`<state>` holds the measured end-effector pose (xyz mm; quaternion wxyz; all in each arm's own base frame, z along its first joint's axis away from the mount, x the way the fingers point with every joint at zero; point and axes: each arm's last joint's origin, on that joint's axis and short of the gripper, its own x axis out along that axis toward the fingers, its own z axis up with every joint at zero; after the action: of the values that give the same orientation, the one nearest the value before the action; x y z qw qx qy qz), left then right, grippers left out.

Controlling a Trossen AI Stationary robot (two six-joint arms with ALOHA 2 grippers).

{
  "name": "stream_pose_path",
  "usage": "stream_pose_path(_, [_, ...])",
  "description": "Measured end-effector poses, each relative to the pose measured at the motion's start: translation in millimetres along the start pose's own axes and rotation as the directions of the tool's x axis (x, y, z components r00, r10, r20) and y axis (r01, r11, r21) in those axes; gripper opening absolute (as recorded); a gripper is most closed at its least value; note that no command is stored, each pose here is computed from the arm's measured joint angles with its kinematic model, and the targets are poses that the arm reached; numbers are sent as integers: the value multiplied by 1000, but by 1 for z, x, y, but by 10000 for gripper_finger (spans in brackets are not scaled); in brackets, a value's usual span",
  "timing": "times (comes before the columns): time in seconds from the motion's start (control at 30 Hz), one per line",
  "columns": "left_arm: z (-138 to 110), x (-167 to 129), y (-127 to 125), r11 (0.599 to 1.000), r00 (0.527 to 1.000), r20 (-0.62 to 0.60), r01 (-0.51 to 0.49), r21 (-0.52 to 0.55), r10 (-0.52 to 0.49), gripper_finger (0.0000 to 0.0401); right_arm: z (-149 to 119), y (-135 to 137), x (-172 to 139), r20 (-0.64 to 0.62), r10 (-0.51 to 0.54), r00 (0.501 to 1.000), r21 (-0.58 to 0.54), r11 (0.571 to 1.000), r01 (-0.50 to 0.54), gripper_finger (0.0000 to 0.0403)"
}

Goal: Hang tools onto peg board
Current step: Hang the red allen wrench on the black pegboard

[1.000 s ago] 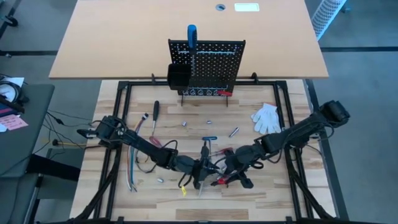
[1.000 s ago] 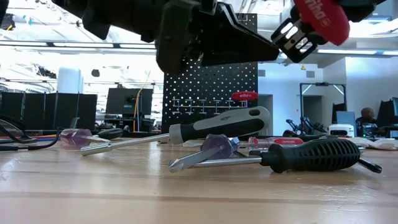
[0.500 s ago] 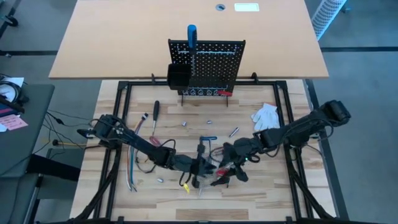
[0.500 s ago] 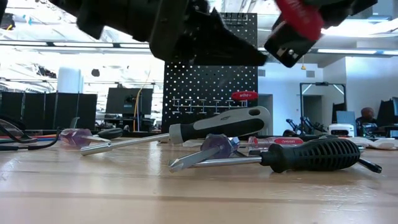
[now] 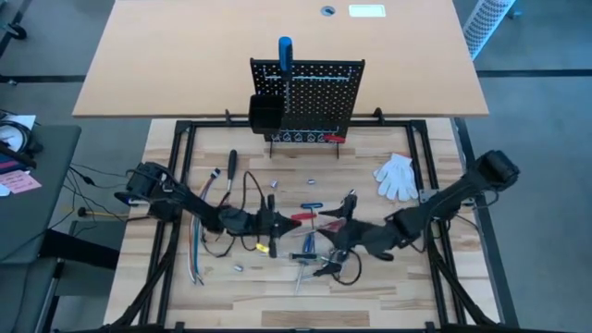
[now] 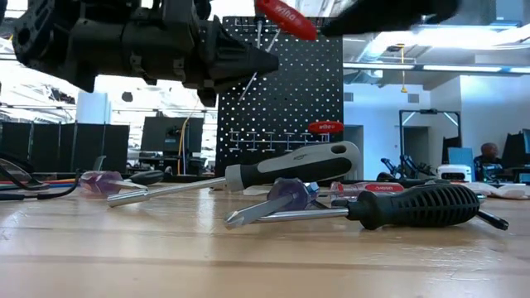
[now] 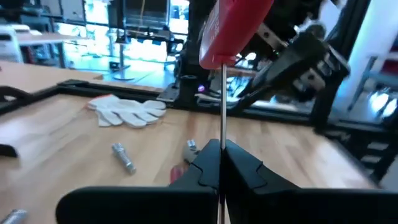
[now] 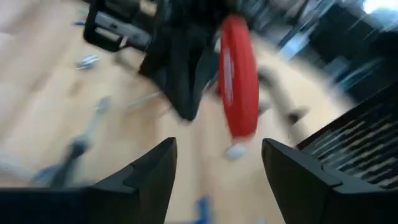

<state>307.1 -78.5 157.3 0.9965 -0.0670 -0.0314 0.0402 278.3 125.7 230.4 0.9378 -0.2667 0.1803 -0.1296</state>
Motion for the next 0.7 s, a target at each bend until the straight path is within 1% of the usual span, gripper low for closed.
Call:
stream_pose_path(0.07, [0,0,2,1000,1000,1,2,-30,-2,0,4,7,5,26,-103,994,-104,989,106,237])
stream_pose_path(0.13, [1,1,2,999,1000,5,12,-46,-12,0,8,14,12,26,-184,983,-204,961,186,233])
stream_pose_path(0.2, [1,1,2,998,1000,6,16,-63,-15,0,12,21,21,16,-228,973,-297,929,223,229])
stream_pose_path(0.3, [1,1,2,997,1000,10,16,-70,-15,0,18,29,36,-5,-253,968,-395,889,230,223])
stream_pose_path(0.43, [1,1,3,998,1000,8,4,-70,-4,0,22,37,54,-63,-359,931,-482,828,287,209])
stream_pose_path(0.47, [1,1,3,998,1000,9,1,-69,0,0,23,38,56,-78,-390,917,-503,810,302,202])
stream_pose_path(0.53, [1,1,3,998,1000,9,-2,-70,2,0,24,40,59,-93,-419,903,-544,781,306,185])
stream_pose_path(0.57, [1,1,3,998,1000,9,4,-70,-3,0,25,40,60,-95,-427,899,-556,772,308,175])
stream_pose_path(0.7, [2,1,2,997,1000,17,21,-72,-20,0,27,38,60,-104,-439,893,-565,764,310,136])
